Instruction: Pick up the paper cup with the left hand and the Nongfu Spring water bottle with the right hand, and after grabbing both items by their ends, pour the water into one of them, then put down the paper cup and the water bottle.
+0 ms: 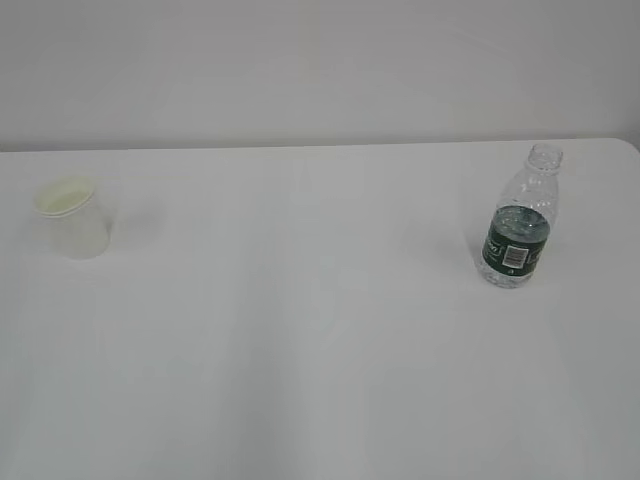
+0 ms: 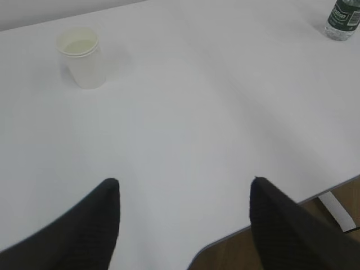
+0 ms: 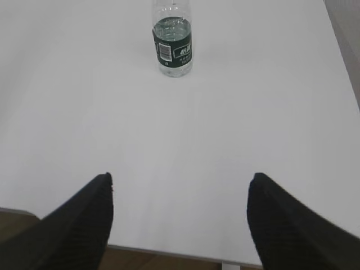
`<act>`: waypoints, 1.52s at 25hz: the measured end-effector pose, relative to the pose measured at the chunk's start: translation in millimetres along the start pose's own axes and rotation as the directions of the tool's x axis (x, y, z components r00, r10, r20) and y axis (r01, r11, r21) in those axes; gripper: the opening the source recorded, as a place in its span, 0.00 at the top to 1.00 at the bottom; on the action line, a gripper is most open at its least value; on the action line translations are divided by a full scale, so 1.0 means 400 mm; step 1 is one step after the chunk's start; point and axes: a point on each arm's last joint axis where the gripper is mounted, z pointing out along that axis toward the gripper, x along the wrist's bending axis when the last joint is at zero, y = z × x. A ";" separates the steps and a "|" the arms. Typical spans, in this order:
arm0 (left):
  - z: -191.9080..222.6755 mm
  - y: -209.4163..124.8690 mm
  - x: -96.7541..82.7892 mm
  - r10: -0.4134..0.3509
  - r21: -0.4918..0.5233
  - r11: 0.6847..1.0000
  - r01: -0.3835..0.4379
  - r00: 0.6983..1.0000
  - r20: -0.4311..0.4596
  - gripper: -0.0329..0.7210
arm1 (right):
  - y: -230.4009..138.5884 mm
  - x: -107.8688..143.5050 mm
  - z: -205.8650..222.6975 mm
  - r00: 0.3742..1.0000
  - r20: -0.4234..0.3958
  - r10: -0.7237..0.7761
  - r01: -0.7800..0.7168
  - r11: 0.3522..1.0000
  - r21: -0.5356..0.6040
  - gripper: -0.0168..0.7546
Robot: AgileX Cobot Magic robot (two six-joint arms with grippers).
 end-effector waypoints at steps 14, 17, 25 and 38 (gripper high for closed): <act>0.000 -0.001 0.000 0.000 0.006 1.000 0.000 1.000 0.001 0.30 | 0.001 0.002 0.011 1.000 -0.002 -0.002 0.002 1.000 -0.020 0.26; 0.000 -0.001 0.000 0.000 0.006 1.000 0.000 1.000 0.001 0.31 | 0.001 0.002 0.012 1.000 -0.002 -0.002 0.002 1.000 -0.019 0.26; -0.015 -0.010 -0.003 -0.014 -0.038 0.999 0.013 0.999 -0.038 0.32 | 0.000 0.002 0.011 1.000 0.010 0.005 -0.005 1.000 -0.018 0.26; -0.019 -0.018 -0.009 -0.068 -0.065 0.996 0.060 0.989 -0.135 0.34 | -0.001 0.003 0.010 0.996 0.076 0.039 -0.038 0.999 -0.016 0.26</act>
